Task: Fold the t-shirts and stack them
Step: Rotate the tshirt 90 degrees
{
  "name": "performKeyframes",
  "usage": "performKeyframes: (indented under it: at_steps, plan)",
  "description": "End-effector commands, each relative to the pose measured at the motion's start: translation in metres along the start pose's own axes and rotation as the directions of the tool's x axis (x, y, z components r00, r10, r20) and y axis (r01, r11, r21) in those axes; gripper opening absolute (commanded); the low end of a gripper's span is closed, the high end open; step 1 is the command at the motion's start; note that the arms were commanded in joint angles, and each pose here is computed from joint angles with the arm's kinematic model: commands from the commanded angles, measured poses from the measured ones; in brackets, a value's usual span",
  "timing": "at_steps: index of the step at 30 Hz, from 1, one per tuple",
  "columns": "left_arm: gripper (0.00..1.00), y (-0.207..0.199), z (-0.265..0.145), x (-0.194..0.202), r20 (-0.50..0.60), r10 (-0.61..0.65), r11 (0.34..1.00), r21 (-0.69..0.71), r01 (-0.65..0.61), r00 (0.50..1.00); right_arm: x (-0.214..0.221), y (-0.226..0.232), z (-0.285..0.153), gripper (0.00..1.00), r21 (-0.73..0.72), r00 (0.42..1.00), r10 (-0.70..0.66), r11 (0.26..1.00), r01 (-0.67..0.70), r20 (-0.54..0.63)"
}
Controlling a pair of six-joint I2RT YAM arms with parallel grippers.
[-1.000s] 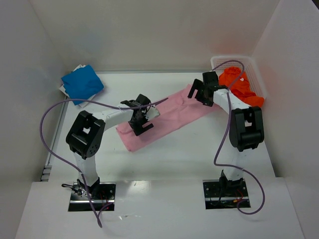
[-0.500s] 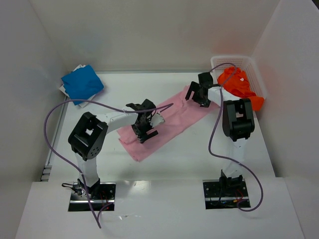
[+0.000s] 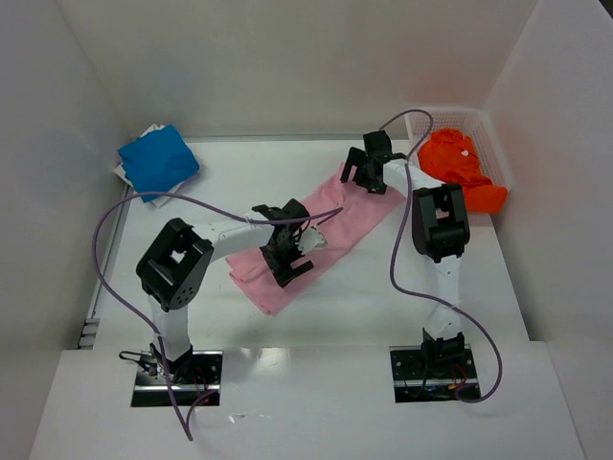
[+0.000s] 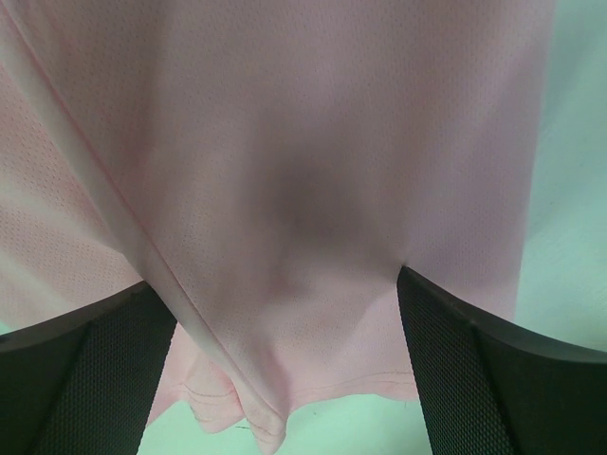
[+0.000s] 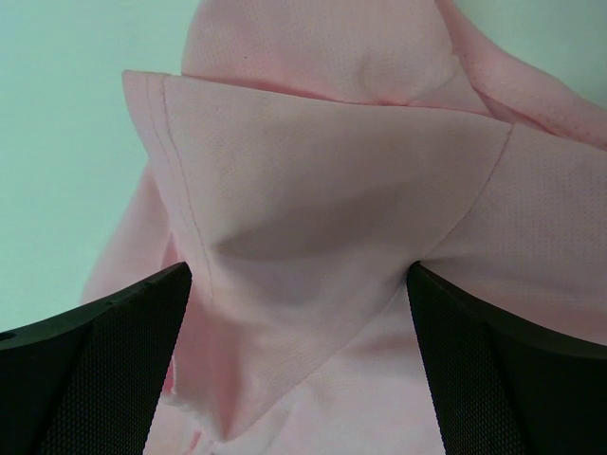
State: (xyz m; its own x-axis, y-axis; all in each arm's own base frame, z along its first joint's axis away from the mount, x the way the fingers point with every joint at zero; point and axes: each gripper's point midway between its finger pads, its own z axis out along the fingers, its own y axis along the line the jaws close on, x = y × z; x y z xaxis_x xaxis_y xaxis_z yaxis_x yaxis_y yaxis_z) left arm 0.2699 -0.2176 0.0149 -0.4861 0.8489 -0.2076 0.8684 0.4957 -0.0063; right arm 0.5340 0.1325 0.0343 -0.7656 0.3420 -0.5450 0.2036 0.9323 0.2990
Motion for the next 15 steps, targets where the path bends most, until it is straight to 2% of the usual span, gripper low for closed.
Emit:
performKeyframes:
  at_steps: [1, 7, 11, 15]
  plan:
    - [1.0, -0.014, 0.008, 0.004, -0.018, -0.033, 0.997, 0.065, 0.034, 0.999, 0.023, 0.029, 0.02, 1.0, -0.06, 0.998, -0.036, 0.998, 0.033, -0.051]
    - [1.0, -0.024, 0.008, -0.003, 0.014, -0.044, 0.991, 0.124, 0.041, 0.999, 0.027, 0.069, 0.03, 0.99, -0.125, 0.995, -0.079, 0.99, 0.071, -0.063]
    - [1.0, -0.033, 0.001, -0.022, 0.074, -0.044, 0.982, 0.187, 0.029, 0.996, 0.028, 0.099, 0.04, 0.99, -0.165, 0.992, -0.11, 0.981, 0.099, -0.059]
    - [1.0, -0.042, -0.007, -0.035, 0.095, -0.096, 0.971, 0.226, 0.072, 0.991, 0.025, 0.118, 0.045, 0.99, -0.182, 0.992, -0.114, 0.978, 0.103, -0.052]
